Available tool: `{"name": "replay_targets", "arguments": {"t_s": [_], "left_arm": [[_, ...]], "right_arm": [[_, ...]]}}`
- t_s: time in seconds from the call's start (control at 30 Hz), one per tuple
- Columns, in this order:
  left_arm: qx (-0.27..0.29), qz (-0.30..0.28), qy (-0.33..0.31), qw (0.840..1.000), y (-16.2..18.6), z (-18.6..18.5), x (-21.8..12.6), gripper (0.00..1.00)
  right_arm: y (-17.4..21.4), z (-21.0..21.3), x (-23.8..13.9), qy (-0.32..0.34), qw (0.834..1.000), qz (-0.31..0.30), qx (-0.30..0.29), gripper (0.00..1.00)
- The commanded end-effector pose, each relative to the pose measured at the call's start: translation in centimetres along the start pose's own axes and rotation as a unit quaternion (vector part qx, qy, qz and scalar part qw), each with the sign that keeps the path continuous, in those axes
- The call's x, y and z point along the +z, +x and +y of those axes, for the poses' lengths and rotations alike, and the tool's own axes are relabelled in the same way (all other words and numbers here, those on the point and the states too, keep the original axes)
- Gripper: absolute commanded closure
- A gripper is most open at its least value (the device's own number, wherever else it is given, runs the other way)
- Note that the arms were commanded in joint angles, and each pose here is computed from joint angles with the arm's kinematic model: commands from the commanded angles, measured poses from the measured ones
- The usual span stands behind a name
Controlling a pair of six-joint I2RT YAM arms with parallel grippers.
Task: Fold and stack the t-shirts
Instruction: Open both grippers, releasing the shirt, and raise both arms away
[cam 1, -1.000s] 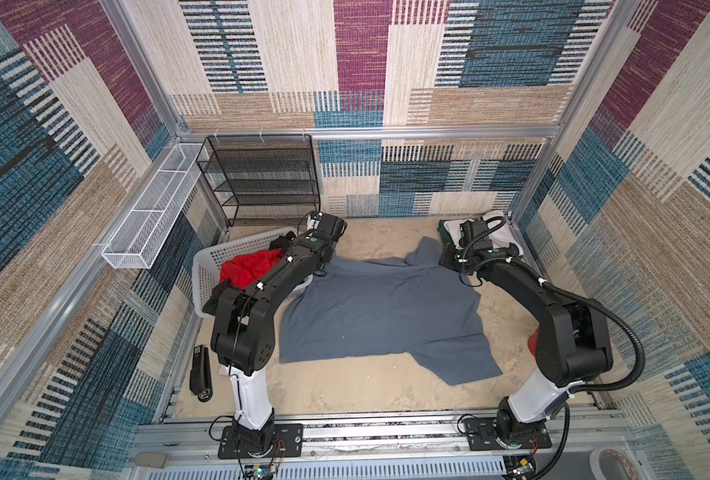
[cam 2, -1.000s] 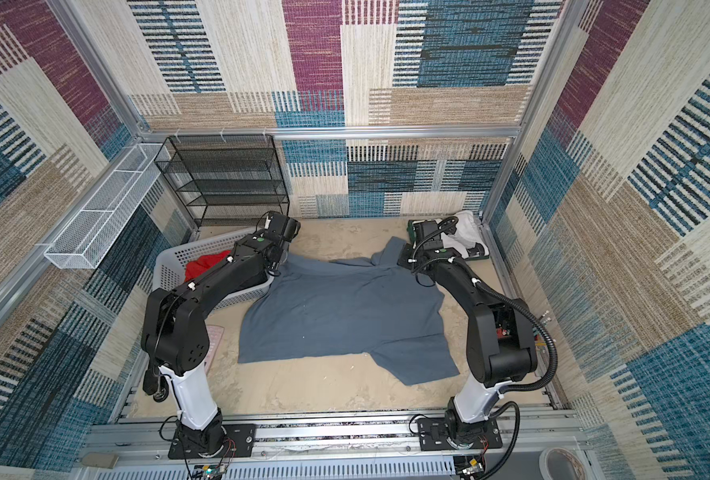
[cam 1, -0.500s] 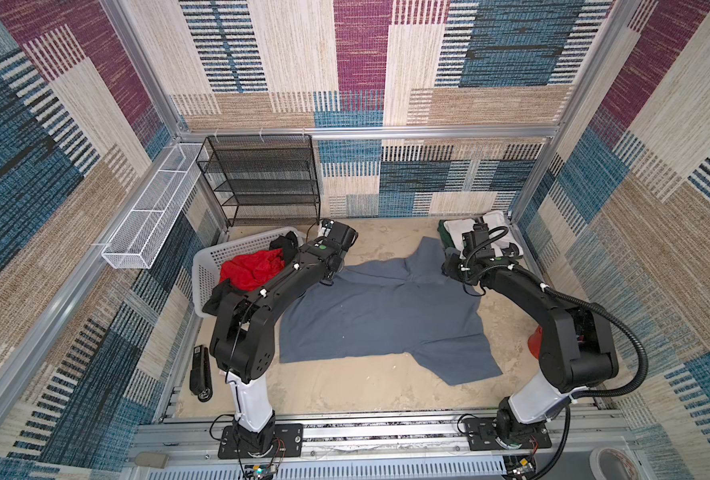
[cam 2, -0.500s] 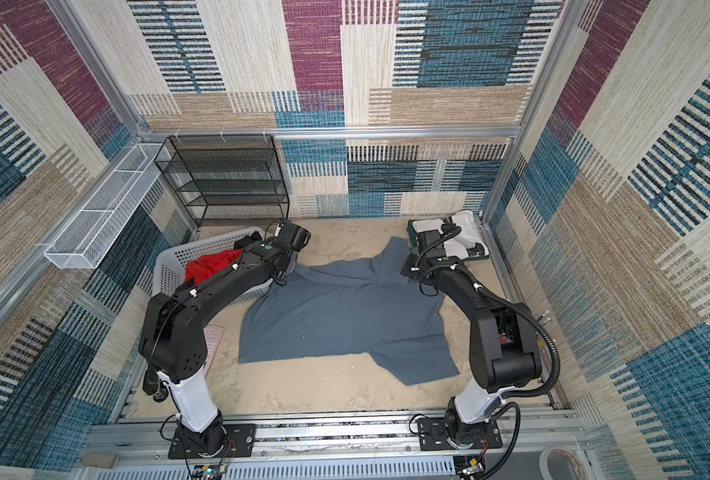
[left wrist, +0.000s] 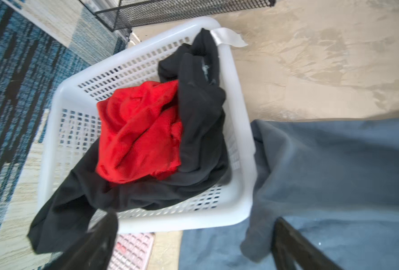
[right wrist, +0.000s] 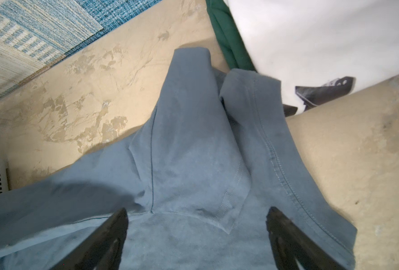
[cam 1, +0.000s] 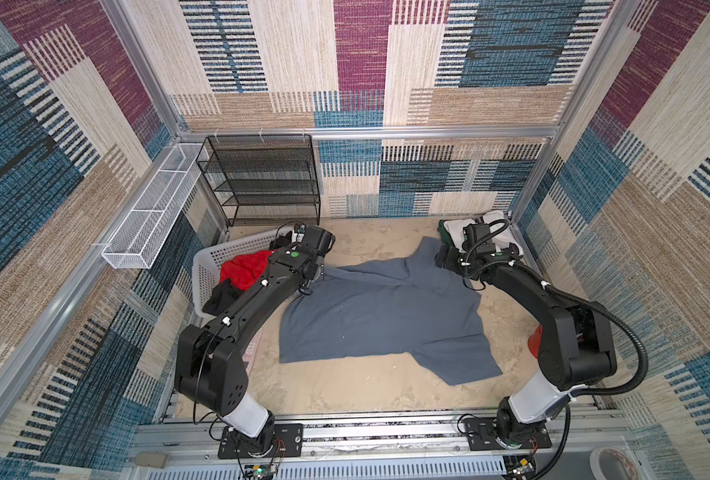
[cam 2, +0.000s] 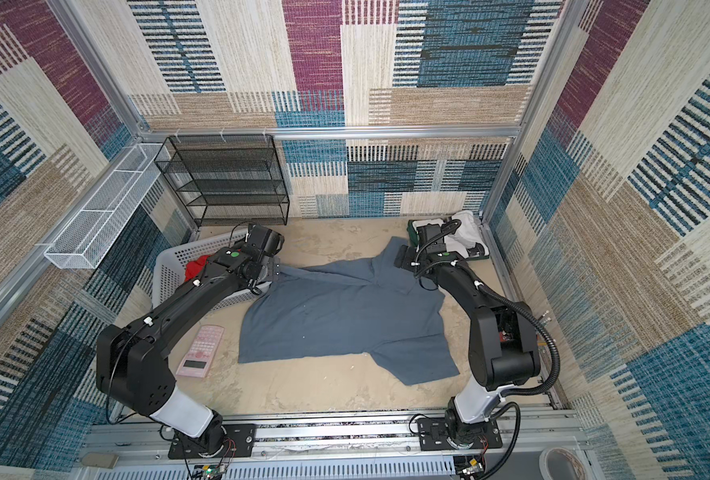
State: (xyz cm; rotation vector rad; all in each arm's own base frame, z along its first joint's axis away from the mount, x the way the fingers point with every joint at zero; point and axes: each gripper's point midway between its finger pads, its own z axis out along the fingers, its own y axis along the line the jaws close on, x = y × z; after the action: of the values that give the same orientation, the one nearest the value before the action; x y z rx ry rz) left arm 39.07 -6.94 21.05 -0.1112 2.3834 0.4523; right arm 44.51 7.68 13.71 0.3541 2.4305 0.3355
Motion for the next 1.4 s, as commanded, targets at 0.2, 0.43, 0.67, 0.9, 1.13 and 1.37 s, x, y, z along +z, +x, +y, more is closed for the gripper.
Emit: {"name": "replay_targets", "arguments": {"t_s": [0.2, 0.43, 0.67, 0.9, 1.13, 1.37], "left_arm": [[0.004, -0.035, 0.027, 0.999, -2.1, 1.4, -3.3, 0.00], [0.026, -0.041, 0.074, 0.996, -2.6, 0.1, -4.0, 0.00], [0.017, -0.036, 0.097, 0.995, -1.4, -0.8, -3.6, 0.00], [0.008, -0.046, 0.107, 0.993, -0.5, -0.6, -3.8, 0.00], [0.006, -0.046, 0.137, 0.990, 0.3, -1.5, -3.8, 0.00], [0.013, -0.030, 0.171, 0.985, 1.4, -3.0, -3.4, 0.00]], "right_arm": [[-0.2, 0.9, 1.2, -0.026, 1.000, -0.004, -0.011, 0.05], [-0.7, 1.0, 1.1, -0.028, 0.999, -0.010, -0.019, 0.04], [-4.1, -1.0, 2.2, -0.010, 0.999, -0.036, 0.013, 0.04], [-6.8, -2.0, 4.5, -0.006, 0.999, -0.042, 0.031, 0.13], [-7.8, 0.4, 7.7, -0.062, 0.997, -0.017, 0.029, 0.23], [-8.7, 2.3, 12.5, -0.047, 0.999, 0.014, -0.009, 0.23]]}}
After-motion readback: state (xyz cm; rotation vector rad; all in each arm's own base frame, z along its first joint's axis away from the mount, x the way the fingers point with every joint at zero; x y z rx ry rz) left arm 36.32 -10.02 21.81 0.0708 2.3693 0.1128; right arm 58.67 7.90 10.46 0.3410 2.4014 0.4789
